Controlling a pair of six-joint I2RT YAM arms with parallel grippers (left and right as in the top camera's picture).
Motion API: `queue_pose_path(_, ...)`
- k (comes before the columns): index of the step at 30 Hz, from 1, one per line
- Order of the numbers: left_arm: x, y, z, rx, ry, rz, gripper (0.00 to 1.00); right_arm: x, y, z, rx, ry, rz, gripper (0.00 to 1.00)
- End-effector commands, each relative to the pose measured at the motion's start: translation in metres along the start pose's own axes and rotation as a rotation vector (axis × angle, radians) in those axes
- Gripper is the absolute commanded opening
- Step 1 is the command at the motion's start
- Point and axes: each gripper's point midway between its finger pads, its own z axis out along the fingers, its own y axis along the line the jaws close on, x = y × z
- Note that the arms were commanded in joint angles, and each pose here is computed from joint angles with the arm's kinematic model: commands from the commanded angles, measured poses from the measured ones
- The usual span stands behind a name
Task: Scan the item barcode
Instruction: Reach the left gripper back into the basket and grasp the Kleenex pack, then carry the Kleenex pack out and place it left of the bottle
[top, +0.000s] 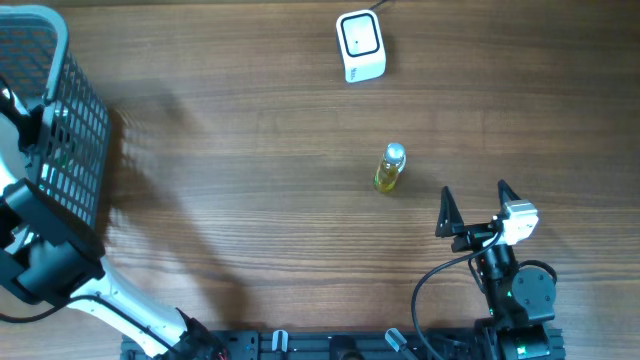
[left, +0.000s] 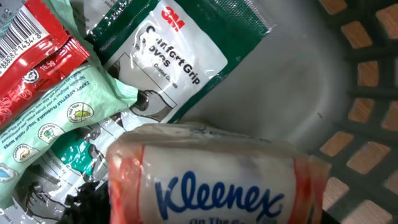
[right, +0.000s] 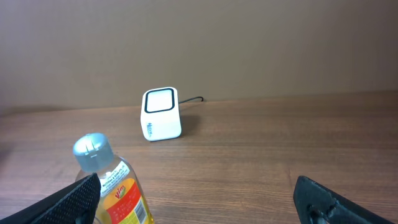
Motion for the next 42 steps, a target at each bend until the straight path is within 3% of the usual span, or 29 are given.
queue_pose_path(1,-0.039,-0.014,-0.089,0.133,-0.214,-0.012,0.41,-0.002,0.001,0.0,-0.006,-0.007,-0.018,1.0)
queue_pose_path(7,-0.046,-0.028,-0.227,0.214,-0.514,-0.025,0.4,-0.002,0.001,0.0,-0.006,-0.007,-0.018,1.0)
queue_pose_path(12,-0.009,-0.067,-0.335,0.311,-0.727,0.082,0.42,-0.002,0.001,0.0,-0.006,-0.007,-0.018,1.0)
queue_pose_path(19,0.066,-0.118,-0.389,0.388,-0.766,0.244,0.44,-0.002,0.001,0.0,-0.006,-0.007,-0.018,1.0)
queue_pose_path(29,0.18,-0.196,-0.315,0.437,-0.267,0.506,0.44,-0.002,0.001,0.0,-0.006,-0.007,-0.018,1.0)
queue_pose_path(35,0.268,-0.278,-0.218,0.393,0.013,0.691,0.44,-0.002,0.001,0.0,-0.006,-0.007,-0.018,1.0)
queue_pose_path(42,0.355,-0.342,-0.124,0.426,0.049,0.747,0.4,-0.002,0.001,0.0,-0.006,-0.007,-0.018,1.0)
